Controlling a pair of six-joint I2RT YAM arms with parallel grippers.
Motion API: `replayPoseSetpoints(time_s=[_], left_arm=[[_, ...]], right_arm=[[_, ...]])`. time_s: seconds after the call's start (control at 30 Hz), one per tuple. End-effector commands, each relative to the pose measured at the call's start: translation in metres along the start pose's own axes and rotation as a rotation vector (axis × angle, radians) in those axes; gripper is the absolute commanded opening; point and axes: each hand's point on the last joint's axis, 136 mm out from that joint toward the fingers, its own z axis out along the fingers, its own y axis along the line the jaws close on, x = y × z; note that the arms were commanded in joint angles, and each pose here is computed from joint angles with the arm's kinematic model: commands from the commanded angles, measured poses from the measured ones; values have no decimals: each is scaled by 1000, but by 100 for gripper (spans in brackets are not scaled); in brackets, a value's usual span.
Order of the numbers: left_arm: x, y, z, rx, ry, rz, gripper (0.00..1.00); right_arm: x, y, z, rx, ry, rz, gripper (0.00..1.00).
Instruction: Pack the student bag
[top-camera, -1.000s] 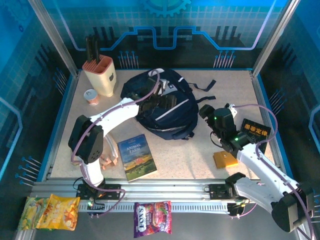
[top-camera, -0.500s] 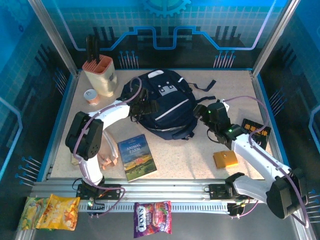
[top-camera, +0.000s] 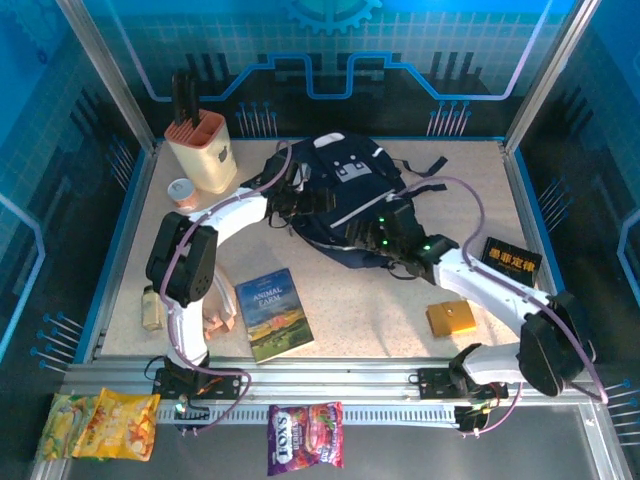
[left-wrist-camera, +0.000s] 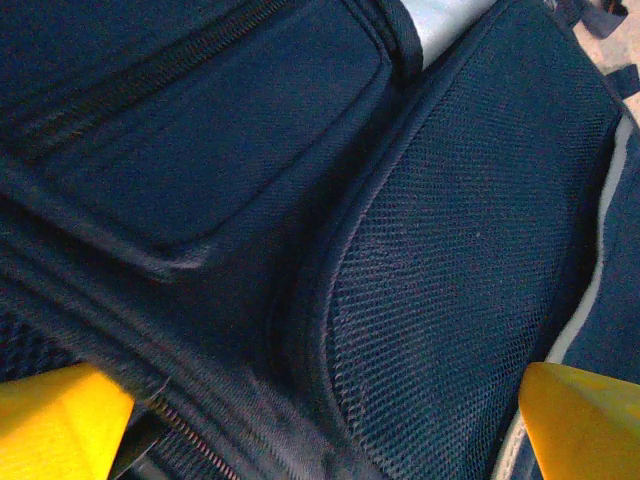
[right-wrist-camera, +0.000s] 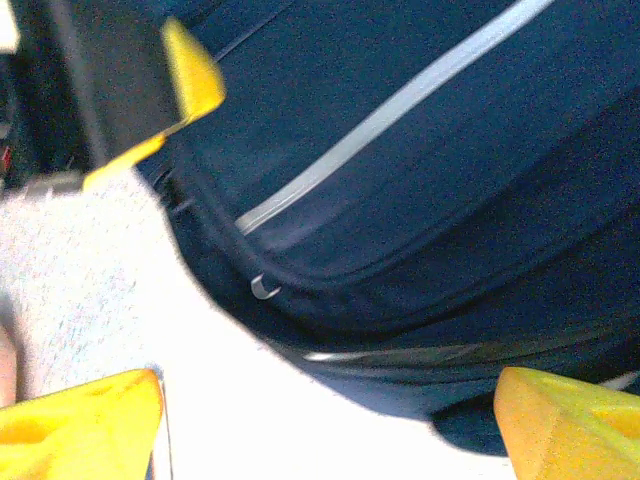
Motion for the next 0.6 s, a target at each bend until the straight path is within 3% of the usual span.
replayPoseSetpoints(time_s=[0.0,0.2,0.4,0.57], left_arm=[[-28,4,-19,-23,-58,-45,99],[-31,26,-68,-99,-151,-129,99],[-17,62,-117,-139,-230,-248,99],[-6,88,-150,-164,-288,-319,99]], right_arm=[[20,36,8,-82,86,-167,87],[73,82,33,-178,247,-330,87],[127,120,62,-164,395,-512,86],[156,127,85,-98,480,-608,85]])
